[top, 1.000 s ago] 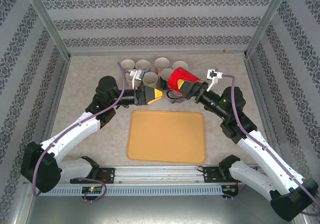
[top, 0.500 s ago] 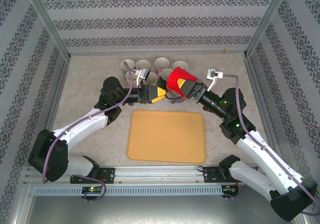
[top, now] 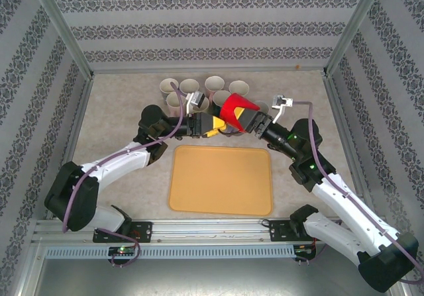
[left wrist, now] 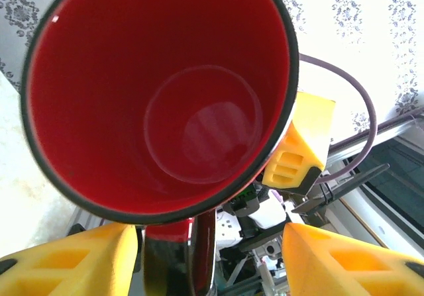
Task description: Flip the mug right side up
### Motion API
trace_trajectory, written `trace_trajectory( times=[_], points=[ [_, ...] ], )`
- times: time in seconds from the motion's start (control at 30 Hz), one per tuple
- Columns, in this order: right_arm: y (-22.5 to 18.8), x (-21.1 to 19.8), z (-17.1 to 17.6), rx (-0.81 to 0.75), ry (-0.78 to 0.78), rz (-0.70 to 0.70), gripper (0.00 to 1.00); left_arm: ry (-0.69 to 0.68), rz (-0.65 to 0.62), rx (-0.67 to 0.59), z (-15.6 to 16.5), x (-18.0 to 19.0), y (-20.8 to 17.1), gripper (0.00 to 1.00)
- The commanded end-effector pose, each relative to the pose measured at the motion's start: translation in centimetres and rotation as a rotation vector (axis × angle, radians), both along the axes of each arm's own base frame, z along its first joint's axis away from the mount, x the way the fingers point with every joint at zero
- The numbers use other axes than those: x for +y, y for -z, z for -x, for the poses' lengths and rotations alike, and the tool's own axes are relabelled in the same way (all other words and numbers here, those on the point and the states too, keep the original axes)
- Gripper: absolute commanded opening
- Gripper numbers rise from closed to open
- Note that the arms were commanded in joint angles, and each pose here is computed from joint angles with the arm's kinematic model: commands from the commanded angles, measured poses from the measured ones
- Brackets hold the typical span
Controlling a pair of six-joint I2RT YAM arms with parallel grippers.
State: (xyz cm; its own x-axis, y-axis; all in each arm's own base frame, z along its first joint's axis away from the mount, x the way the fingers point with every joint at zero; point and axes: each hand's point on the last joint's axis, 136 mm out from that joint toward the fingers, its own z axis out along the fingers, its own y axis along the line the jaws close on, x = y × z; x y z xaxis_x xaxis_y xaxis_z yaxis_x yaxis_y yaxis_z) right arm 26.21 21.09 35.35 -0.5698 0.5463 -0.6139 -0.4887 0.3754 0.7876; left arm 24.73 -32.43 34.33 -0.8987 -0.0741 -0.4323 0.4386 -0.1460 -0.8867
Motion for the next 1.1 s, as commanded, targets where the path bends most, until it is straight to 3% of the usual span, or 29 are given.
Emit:
trace_trajectory(
  times=[0.0,0.27,0.53,0.7,1.0,1.07],
  points=[
    [-3.7,-0.8,0.8,-0.117,0.009,-0.082,0.66,0.013,0.037,-0.048,0.6,-0.3,-0.8,0.59],
    [-3.2,-0.8,0.9,-0.103,0.009,-0.087,0.65,0.043,0.037,-0.036,1.0,-1.5,-0.3,0.47],
    [-2.6,-0.8,1.1,-0.096,0.008,-0.085,0.65,0.046,0.043,-0.045,1.1,-1.7,-0.4,0.17],
    [-2.3,-1.0,1.2,-0.095,0.020,-0.072,0.72,0.046,0.044,-0.047,1.2,-1.6,-0.6,0.13],
    [-1.7,-2.2,1.0,-0.094,0.093,-0.031,0.98,0.039,0.026,-0.064,1.2,-1.6,-0.8,0.13],
    [-1.1,-2.7,0.8,-0.072,0.127,0.008,0.98,0.036,0.012,-0.077,1.3,-1.5,-1.0,0.13]
  ],
)
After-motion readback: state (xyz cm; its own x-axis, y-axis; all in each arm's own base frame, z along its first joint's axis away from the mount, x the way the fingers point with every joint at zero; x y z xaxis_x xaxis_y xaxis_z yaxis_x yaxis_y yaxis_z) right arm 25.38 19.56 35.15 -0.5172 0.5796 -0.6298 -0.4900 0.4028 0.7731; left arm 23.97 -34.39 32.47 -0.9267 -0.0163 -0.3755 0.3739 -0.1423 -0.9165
